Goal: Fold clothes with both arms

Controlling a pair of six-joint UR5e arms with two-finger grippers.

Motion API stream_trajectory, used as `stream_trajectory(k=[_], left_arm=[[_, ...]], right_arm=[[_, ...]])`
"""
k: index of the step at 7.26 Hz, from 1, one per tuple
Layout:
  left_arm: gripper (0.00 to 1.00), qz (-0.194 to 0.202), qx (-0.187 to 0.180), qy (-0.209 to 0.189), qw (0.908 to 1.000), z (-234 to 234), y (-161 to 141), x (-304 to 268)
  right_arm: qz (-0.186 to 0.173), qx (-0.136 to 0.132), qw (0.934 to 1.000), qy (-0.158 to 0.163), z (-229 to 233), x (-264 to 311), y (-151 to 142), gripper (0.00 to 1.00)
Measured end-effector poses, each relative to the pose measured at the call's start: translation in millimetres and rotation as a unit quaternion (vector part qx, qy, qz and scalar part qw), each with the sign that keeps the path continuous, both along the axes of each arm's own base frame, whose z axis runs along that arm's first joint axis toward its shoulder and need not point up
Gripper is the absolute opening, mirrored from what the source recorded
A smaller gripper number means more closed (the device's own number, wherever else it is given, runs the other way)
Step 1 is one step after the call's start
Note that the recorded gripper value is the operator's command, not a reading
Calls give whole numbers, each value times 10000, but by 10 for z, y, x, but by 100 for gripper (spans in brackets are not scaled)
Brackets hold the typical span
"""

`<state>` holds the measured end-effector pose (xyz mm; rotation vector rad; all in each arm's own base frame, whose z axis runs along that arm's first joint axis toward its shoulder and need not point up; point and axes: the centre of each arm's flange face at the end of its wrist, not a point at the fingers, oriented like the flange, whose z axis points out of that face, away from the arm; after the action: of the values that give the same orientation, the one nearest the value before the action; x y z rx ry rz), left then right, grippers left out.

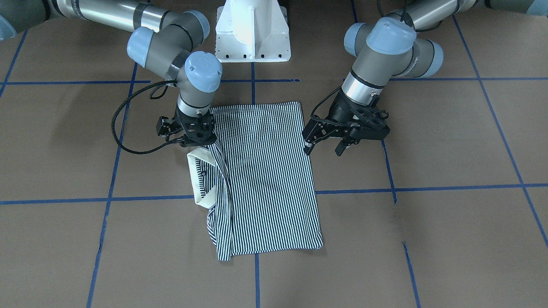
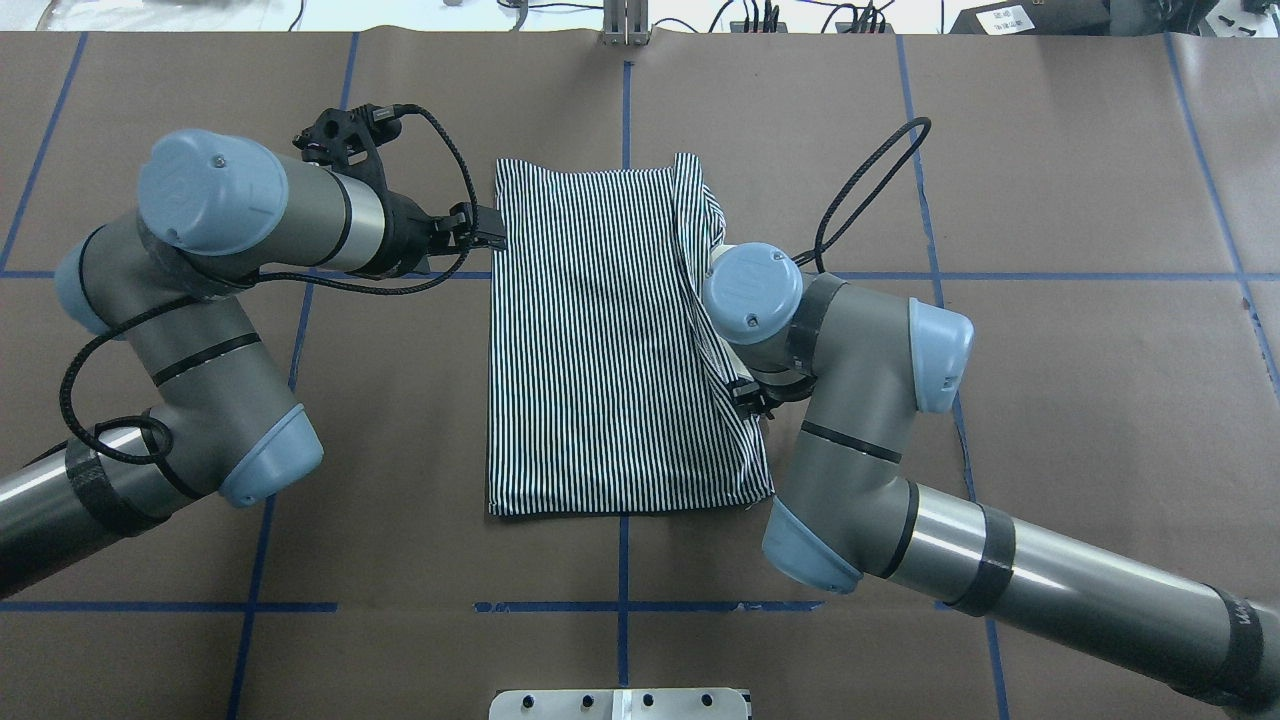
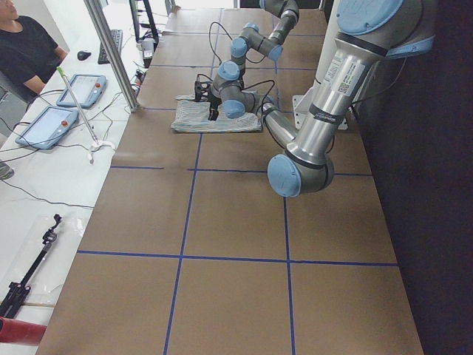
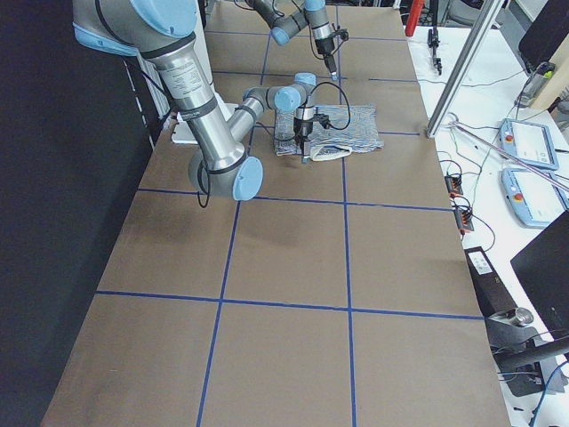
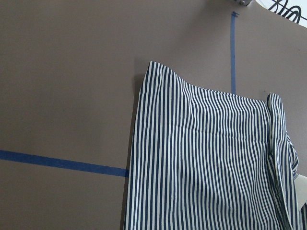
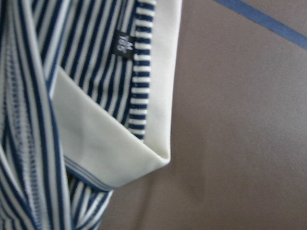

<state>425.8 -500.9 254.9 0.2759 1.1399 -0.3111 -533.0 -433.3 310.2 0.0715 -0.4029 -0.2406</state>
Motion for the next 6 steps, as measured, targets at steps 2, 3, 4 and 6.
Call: stream_trajectory(k=[2,3,4,6], left_arm=[[100,5,9,-7,10000,5,2,-2],[100,10,16,-16,10000,13,4,-5],[100,13,20,-21,10000,18,4,-5],[100,15,19,-28,10000,25,3,-3]], right_arm=[[22,39,9999,-134,-217,86,-19,100],[17,67,9998,-212,-377,15,-51,100],[15,79,9997,-244,-517,-111,-113,100],[6,124,9994,-328,-701,-351,-232,100]])
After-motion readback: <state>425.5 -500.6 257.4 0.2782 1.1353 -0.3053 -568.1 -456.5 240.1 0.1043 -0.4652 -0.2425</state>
